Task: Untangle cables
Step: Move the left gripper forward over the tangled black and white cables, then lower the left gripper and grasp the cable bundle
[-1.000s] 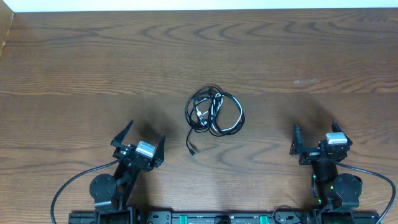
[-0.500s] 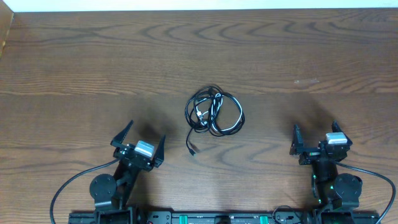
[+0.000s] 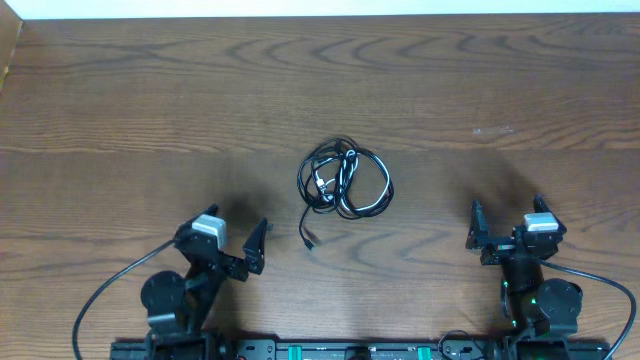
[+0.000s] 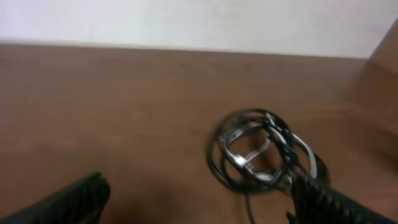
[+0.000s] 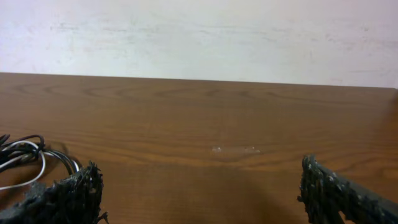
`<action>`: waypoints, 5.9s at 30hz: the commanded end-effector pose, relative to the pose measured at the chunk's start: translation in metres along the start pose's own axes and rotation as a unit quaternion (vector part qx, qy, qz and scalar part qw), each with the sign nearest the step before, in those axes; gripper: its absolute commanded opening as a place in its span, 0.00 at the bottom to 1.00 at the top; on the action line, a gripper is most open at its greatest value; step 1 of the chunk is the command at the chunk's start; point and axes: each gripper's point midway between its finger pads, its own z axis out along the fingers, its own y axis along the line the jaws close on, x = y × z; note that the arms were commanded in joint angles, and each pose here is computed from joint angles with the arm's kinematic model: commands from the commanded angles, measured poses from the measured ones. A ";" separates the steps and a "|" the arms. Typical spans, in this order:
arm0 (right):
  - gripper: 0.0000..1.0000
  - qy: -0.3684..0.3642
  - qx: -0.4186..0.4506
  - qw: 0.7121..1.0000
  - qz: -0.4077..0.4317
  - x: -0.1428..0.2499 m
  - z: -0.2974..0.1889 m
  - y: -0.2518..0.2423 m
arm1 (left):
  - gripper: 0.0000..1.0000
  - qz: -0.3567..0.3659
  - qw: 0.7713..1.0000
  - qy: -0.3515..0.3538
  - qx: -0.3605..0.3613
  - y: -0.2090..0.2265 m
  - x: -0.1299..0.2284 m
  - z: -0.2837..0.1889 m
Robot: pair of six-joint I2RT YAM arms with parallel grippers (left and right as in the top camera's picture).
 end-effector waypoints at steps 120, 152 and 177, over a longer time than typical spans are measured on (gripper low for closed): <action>0.99 -0.001 0.000 1.000 0.009 0.000 0.000 0.000 | 0.81 -0.102 0.865 0.477 -0.113 -0.096 0.087 0.183; 0.99 -0.001 0.000 1.000 0.009 0.000 0.000 0.000 | 0.08 -0.098 0.867 0.477 -0.108 -0.101 0.097 0.190; 0.99 -0.001 0.000 1.000 0.009 0.000 0.000 0.000 | 0.08 -0.104 0.957 0.272 -0.001 -0.133 -0.090 0.127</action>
